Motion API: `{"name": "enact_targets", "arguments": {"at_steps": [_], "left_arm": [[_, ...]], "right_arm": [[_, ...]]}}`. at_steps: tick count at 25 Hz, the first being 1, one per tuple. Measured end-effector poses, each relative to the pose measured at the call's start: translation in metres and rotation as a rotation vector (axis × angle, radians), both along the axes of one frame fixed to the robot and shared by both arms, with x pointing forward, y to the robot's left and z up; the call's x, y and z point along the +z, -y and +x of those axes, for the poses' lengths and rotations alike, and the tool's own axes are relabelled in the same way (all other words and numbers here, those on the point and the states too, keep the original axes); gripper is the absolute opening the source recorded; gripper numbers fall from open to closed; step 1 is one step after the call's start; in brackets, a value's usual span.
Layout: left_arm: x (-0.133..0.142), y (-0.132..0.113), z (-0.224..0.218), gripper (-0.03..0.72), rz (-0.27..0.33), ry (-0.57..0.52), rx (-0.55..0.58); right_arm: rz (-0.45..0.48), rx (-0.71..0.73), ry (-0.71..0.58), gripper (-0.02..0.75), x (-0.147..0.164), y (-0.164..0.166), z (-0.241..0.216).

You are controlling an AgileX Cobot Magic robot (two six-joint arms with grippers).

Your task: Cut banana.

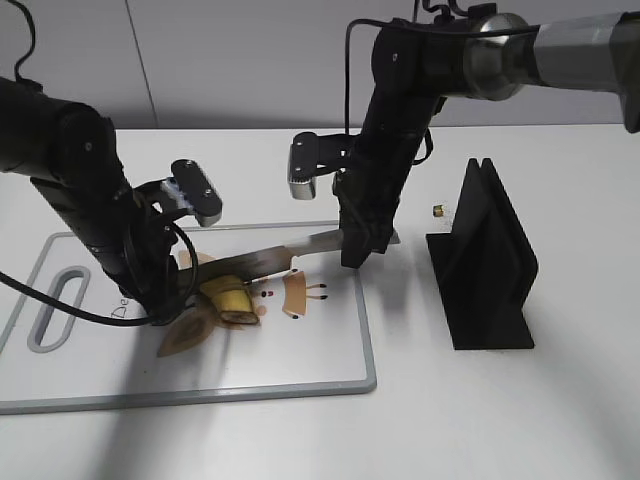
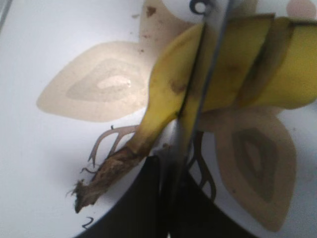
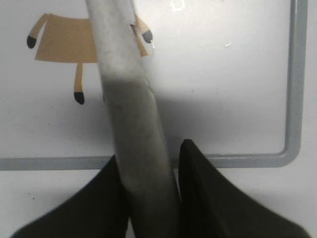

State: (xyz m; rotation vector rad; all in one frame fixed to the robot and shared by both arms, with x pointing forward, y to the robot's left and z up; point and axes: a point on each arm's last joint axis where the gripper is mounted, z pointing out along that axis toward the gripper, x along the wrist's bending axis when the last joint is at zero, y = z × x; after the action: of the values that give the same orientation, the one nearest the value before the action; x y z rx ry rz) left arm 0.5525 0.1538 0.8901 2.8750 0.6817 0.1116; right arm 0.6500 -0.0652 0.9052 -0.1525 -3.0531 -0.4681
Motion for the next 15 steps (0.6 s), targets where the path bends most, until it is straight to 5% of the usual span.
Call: {"name": "enact_targets", "arguments": {"at_steps": [8, 15], "left_arm": [[0.013, -0.003, -0.006, -0.001, 0.004, 0.025, -0.012], [0.065, -0.010, -0.014, -0.002, -0.004, 0.149, -0.047]], "right_arm": [[0.000, 0.000, 0.000, 0.222, 0.000, 0.000, 0.000], [0.000, 0.000, 0.000, 0.222, 0.000, 0.000, 0.000]]}}
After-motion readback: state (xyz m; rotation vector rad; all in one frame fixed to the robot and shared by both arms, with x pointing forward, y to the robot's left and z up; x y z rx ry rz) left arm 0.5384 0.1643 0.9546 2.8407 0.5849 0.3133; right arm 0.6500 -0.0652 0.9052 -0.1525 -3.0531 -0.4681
